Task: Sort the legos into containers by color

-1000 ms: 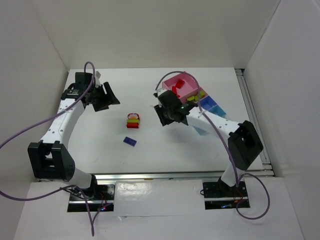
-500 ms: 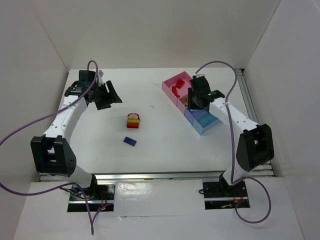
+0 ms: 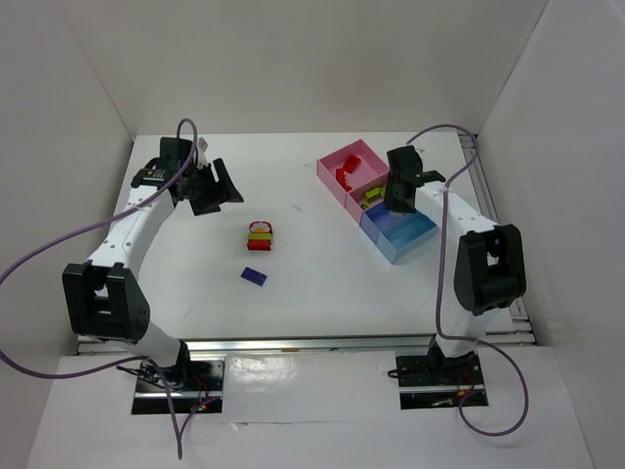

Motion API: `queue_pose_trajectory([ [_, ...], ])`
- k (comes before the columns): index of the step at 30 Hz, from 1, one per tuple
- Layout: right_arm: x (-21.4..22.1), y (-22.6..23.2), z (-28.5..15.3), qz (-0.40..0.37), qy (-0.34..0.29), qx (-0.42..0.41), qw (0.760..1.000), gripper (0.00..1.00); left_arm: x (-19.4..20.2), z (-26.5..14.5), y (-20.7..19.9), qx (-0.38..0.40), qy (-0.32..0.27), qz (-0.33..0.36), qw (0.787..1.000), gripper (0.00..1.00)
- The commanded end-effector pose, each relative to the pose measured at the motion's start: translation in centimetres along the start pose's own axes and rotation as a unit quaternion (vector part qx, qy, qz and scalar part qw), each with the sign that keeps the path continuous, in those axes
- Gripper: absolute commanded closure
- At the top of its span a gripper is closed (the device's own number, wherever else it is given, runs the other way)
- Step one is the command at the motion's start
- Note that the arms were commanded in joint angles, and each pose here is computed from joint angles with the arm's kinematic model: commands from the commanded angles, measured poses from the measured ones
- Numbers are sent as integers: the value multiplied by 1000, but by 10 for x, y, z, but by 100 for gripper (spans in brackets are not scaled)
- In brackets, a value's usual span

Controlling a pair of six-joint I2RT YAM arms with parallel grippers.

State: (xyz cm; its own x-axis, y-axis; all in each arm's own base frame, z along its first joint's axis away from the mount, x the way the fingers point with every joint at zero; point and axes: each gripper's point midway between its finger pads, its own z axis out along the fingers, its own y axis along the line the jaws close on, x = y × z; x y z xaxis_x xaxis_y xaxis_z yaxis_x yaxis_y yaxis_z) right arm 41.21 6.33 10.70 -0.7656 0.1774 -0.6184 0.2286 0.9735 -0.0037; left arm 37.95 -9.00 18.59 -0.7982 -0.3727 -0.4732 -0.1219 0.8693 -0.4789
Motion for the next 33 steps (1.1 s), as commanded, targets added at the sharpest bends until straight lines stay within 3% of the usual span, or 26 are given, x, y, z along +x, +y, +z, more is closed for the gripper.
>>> queue_pose_trajectory([
  [1,-26,2,-2,23,-36,-3,999,53,-3,-2,-9,7,-5,14,1000,21],
  [4,-26,2,7,25,-30,-3,999,46,8,6,-12,10,15,17,1000,15],
  [5,-28,3,8,21,-31,-3,999,32,13,7,-15,7,20,22,1000,14],
  [8,-30,1,7,21,-33,1,999,17,21,12,-14,-7,33,22,999,10],
  [11,-34,0,-1,23,-39,-2,999,16,24,15,-14,-11,37,25,999,10],
  [15,-28,60,-47,-48,-79,-101,991,23,11,5,-14,-29,10,24,999,10],
  [17,-8,102,-64,-119,-79,-169,975,23,3,-2,-9,-47,-5,18,999,11],
  [20,47,177,-99,-245,-64,-273,928,23,-10,-15,-6,-40,-22,-17,999,11],
  [24,128,249,-118,-351,-17,-342,871,23,-29,-37,5,-19,-68,-60,996,11],
  [27,158,285,-128,-387,-8,-380,840,23,-33,-46,20,-44,-85,-75,993,11],
  [33,186,338,-130,-412,-18,-412,812,23,-30,-59,52,-88,-105,-140,981,13],
])
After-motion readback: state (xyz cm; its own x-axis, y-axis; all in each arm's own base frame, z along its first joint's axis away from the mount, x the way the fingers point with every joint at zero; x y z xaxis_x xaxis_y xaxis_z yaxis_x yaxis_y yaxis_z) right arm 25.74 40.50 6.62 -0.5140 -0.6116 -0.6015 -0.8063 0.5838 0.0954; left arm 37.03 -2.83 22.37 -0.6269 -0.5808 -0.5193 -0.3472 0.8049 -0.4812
